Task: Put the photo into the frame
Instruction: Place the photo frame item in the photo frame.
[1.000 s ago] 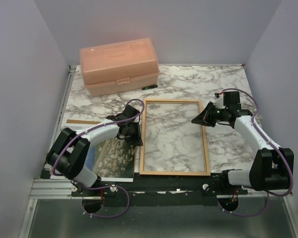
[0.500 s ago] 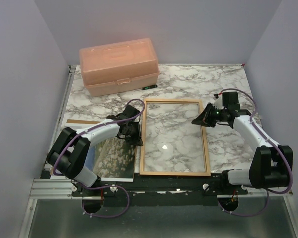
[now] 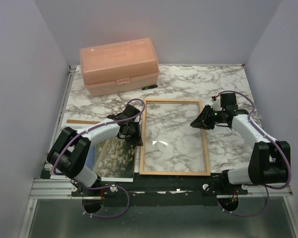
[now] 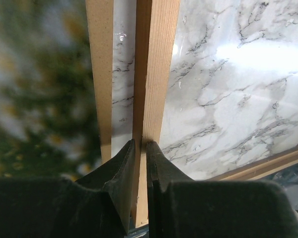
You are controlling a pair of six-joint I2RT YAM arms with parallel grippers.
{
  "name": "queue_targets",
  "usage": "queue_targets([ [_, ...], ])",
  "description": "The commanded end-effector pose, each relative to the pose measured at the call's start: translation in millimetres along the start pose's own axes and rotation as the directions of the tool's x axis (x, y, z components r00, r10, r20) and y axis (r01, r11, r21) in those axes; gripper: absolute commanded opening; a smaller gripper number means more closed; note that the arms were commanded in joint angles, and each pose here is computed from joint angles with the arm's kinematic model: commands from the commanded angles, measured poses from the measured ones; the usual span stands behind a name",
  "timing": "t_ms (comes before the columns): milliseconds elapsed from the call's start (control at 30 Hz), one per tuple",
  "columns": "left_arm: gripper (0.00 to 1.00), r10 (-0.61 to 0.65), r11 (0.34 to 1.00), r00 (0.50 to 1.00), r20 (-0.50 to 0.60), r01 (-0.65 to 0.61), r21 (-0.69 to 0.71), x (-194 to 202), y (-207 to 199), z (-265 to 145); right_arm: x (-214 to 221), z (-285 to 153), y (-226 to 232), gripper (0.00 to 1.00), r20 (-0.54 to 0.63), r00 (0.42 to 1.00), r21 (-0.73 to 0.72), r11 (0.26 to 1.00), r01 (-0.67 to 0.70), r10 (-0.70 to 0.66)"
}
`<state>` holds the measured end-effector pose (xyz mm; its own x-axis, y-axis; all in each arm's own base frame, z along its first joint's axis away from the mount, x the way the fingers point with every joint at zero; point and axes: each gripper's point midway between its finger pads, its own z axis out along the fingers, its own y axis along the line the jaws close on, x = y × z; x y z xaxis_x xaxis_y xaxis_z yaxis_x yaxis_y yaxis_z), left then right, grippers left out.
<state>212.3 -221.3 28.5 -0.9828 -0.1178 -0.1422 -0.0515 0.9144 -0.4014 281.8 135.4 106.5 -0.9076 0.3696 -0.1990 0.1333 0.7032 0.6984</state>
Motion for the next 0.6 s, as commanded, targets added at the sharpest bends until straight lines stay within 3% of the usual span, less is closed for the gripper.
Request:
queue_targets([
  [0,0.16,0.021,0.97,0.997,-0.076,-0.039,-0.239,28.0,63.2,29.5,16.2,3.8,-6.7,0.28,-0.065,0.998,0.02,1.0,-0.017,0.019],
  [367,0.16,0.022,0.968,0.996,-0.091,-0.044,-0.248,29.0,65.5,34.5,16.9,8.6,-16.6,0.75,-0.079,0.997,0.071,0.997,-0.001,0.007],
  [567,0.16,0.029,0.967,0.996,-0.087,-0.049,-0.249,29.5,66.7,32.4,24.5,13.9,-24.0,0.89,-0.092,0.996,0.103,0.995,0.01,-0.001],
])
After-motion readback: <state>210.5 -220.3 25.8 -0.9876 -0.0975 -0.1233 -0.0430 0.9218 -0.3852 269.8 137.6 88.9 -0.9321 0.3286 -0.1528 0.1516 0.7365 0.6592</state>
